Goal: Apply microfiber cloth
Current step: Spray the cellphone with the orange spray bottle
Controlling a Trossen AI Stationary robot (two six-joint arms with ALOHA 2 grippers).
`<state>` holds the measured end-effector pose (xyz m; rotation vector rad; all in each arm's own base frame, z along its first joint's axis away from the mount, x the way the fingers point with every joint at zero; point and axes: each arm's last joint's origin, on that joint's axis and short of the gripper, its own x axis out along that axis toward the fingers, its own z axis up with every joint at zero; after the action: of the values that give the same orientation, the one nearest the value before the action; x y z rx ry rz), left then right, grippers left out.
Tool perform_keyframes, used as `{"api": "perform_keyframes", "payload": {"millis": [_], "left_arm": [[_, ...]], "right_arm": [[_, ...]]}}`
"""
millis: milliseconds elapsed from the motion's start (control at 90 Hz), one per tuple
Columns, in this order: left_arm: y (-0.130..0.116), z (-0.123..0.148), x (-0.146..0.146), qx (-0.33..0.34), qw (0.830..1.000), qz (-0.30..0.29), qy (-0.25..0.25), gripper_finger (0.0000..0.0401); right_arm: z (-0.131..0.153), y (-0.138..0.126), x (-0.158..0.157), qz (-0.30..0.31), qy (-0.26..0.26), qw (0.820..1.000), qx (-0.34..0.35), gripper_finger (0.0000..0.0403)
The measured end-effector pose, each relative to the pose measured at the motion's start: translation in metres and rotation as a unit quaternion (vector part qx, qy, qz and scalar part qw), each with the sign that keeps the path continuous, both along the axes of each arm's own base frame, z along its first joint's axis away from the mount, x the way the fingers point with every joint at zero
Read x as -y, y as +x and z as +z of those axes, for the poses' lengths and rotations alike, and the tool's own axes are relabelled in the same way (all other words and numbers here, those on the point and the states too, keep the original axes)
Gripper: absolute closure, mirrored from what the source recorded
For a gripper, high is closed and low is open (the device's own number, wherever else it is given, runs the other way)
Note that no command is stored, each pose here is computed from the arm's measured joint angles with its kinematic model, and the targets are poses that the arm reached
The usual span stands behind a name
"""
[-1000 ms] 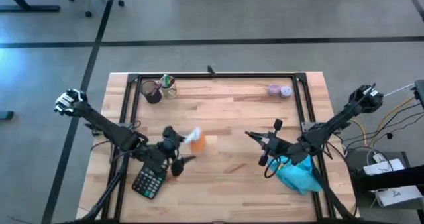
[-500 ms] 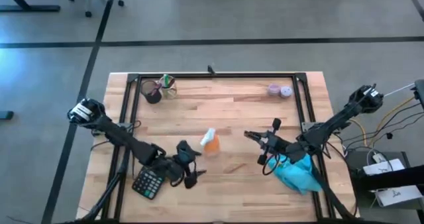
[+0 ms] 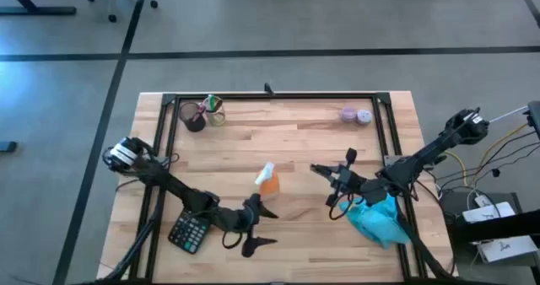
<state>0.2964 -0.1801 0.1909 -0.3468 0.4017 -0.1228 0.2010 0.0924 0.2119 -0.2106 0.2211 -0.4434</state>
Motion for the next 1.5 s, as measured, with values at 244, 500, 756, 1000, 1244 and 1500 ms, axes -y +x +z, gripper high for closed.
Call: {"api": "perform_keyframes", "payload": {"millis": [244, 500, 756, 1000, 1244, 1500], "left_arm": [[-0.054, 0.007, -0.025, -0.143, 0.966, 0.190, 0.103, 0.0052], [-0.038, -0.017, -0.063, -0.177, 0.930, 0.284, 0.155, 0.0052], [0.024, -0.047, -0.078, -0.097, 0.955, 0.215, 0.179, 0.0052], [0.074, -0.067, -0.105, -0.093, 0.956, 0.207, 0.184, 0.0052], [0.142, -0.067, -0.125, -0.059, 0.968, 0.144, 0.195, 0.0052], [0.183, -0.053, -0.150, -0.053, 0.968, 0.128, 0.210, 0.0052]], "right_arm": [[0.000, 0.000, 0.001, -0.003, 0.001, 1.000, -0.001, 0.0396], [0.000, 0.001, 0.002, -0.006, 0.002, 1.000, 0.000, 0.0396], [0.004, 0.002, 0.000, 0.003, -0.025, 1.000, -0.010, 0.0396], [0.022, -0.010, -0.015, 0.033, -0.027, 0.996, -0.081, 0.0396], [0.039, -0.026, -0.026, 0.061, 0.018, 0.987, -0.149, 0.0396], [0.038, -0.035, -0.034, 0.134, 0.088, 0.962, -0.222, 0.0396]]}}
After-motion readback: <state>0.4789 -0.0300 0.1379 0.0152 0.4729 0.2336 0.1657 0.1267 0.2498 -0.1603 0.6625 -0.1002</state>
